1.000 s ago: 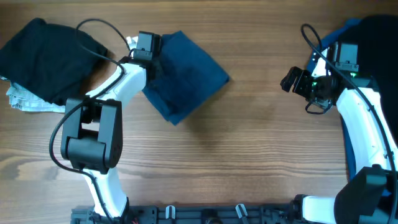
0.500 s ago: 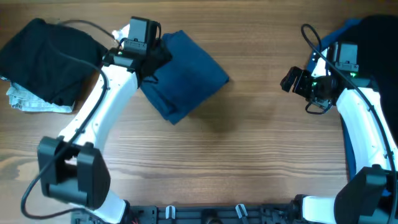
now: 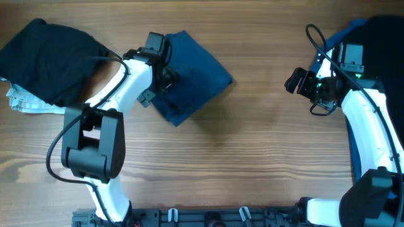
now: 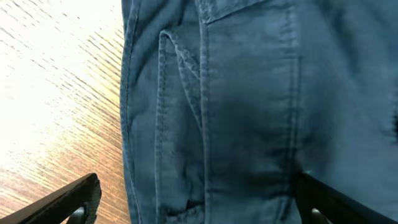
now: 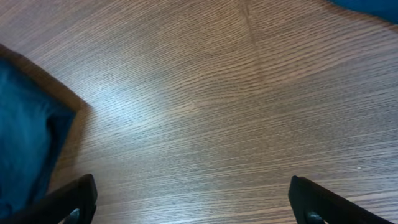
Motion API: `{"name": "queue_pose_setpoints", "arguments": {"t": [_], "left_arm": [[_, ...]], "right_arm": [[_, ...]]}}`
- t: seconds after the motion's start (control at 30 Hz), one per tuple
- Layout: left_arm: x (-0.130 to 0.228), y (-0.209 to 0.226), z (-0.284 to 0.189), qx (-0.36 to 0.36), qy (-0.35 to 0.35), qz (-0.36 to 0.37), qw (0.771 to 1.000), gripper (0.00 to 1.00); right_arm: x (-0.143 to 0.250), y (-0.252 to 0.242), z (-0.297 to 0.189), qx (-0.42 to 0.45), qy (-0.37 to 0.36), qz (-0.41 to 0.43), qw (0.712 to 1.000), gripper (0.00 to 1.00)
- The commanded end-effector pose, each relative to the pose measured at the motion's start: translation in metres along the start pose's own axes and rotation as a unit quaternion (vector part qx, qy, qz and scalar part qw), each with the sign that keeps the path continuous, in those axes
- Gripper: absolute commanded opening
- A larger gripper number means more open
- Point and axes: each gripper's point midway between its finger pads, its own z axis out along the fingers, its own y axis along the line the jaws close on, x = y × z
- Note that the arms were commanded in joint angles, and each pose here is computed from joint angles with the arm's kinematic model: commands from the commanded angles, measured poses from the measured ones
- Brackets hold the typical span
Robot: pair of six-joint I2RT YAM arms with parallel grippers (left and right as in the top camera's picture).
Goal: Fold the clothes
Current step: 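Grasp the folded shorts' top edge with the left gripper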
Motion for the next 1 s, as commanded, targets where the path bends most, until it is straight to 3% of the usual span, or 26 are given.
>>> {"name": "queue_pose_setpoints", "arguments": {"t": [0.0, 0.33, 0.4, 0.5, 0.57, 0.63, 0.7, 0.73, 0.97], "left_arm": [[0.003, 0.009, 0.018, -0.027, 0.007, 0.007, 1.0, 1.0], [0.017, 0.026, 0.042, -0.069, 0.038, 0.024, 0.997, 0.97], [0.021, 0.031, 0.051, -0.081, 0.047, 0.026, 0.995, 0.82], [0.028, 0.039, 0.061, -0.093, 0.056, 0.027, 0.994, 0.79], [0.029, 0.039, 0.063, -0.092, 0.057, 0.027, 0.994, 0.71], [0.029, 0.04, 0.063, -0.093, 0.057, 0.027, 0.994, 0.49], [0.031, 0.043, 0.061, -0.1, 0.062, 0.028, 0.993, 0.2], [0.033, 0.046, 0.061, -0.105, 0.066, 0.028, 0.992, 0.14], [0.029, 0.051, 0.055, -0.113, 0.067, 0.026, 0.991, 0.04]], "right_arm": [[-0.006, 0.0, -0.005, 0.004, -0.012, -0.001, 1.0, 0.99], [-0.006, 0.0, -0.005, 0.004, -0.012, -0.001, 1.0, 1.0], [-0.006, 0.0, -0.005, 0.004, -0.012, -0.001, 1.0, 1.0], [-0.006, 0.0, -0.005, 0.004, -0.012, -0.001, 1.0, 1.0], [-0.006, 0.0, -0.005, 0.004, -0.012, -0.001, 1.0, 1.0], [-0.006, 0.0, -0.005, 0.004, -0.012, -0.001, 1.0, 0.99], [-0.006, 0.0, -0.005, 0.004, -0.012, -0.001, 1.0, 1.0], [-0.006, 0.0, -0.005, 0.004, -0.012, -0.001, 1.0, 0.99], [-0.006, 0.0, -0.005, 0.004, -0.012, -0.001, 1.0, 0.99]]}}
